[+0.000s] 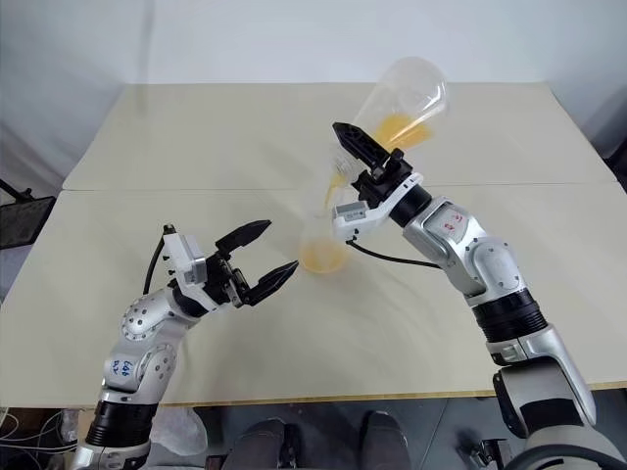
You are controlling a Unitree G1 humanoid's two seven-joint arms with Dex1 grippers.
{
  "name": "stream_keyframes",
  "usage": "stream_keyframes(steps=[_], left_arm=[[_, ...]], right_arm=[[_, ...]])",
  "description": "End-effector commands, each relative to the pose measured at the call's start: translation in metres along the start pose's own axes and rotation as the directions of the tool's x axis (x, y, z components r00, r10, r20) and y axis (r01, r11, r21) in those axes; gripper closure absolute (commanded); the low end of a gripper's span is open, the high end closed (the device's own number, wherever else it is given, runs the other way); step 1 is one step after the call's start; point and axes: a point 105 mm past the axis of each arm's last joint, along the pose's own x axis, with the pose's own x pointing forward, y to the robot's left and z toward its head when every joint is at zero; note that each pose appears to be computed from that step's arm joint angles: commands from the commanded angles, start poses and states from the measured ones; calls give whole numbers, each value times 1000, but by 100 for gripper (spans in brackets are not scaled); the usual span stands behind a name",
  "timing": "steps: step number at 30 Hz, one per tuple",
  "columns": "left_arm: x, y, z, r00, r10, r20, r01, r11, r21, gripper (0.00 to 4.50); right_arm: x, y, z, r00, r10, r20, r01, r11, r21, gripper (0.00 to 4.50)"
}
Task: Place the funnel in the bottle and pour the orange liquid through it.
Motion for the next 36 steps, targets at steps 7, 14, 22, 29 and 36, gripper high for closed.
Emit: stream_keyframes(steps=[7, 14, 22, 29, 36], left_arm=[[4, -6, 14, 998, -18, 63, 17, 1000, 19, 0], [4, -6, 14, 997, -7, 74, 6, 1000, 8, 0], [4, -6, 12, 997, -5, 72, 4, 1000, 8, 0], [6, -3, 14, 997, 8, 79, -9, 1000, 6, 0], [6, -3, 13, 997, 12, 77, -13, 1000, 10, 0]], right_arm=[[8, -25, 6, 995, -87, 45, 89, 995, -51, 203], [7, -24, 4, 996, -79, 43, 82, 995, -57, 203], [8, -23, 5, 994, -82, 68, 88, 991, -97, 203], [8, -23, 1, 994, -88, 67, 95, 989, -113, 203], [8, -22, -1, 994, -92, 64, 99, 987, -125, 203]])
